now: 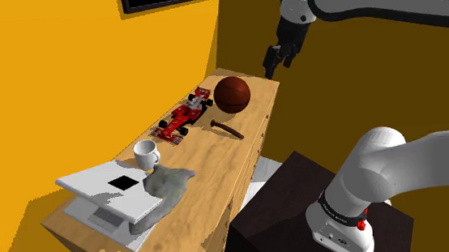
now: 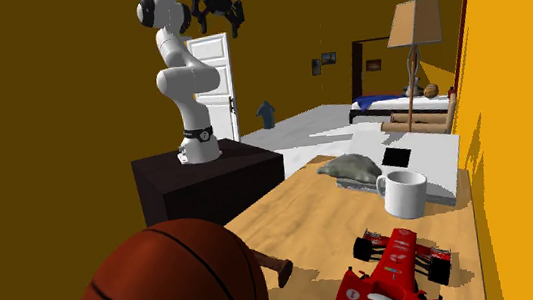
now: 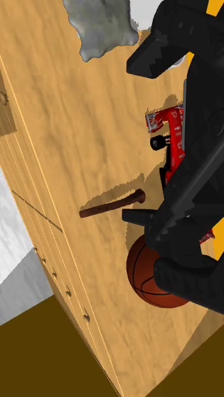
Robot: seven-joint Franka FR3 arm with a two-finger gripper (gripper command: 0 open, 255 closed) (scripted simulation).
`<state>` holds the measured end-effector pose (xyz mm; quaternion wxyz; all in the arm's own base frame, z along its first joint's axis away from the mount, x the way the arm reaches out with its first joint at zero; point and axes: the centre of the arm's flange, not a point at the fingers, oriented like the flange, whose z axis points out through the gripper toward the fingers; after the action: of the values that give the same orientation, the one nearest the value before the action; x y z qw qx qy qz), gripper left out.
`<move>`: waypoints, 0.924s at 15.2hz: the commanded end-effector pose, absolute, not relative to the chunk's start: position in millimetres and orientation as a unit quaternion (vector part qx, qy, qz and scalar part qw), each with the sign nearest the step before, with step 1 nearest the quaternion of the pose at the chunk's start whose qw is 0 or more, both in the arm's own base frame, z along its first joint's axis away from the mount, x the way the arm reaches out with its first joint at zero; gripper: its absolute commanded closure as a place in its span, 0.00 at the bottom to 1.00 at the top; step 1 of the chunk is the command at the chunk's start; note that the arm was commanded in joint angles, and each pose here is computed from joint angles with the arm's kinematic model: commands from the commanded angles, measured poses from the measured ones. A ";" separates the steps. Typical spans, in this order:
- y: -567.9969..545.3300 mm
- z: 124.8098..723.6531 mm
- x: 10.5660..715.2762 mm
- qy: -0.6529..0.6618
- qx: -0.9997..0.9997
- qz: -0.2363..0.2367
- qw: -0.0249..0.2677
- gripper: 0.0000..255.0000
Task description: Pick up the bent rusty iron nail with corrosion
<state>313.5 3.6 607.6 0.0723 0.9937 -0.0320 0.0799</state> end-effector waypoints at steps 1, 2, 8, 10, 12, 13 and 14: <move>3.6 607.6 313.5 -0.032 0.994 0.080 0.072 0.00; -2.2 597.7 320.7 -0.029 0.994 0.079 0.071 0.00; -35.2 538.0 364.1 -0.009 0.996 0.071 0.062 0.00; -45.7 517.8 378.6 -0.002 0.996 0.069 0.059 0.00; -55.8 497.5 393.1 0.004 0.996 0.067 0.055 0.00; -60.7 487.3 400.4 0.008 0.996 0.065 0.054 0.00; -65.6 477.0 407.7 0.011 0.997 0.064 0.052 0.00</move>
<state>398.6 -58.5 486.6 0.0536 0.9965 0.0074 0.0643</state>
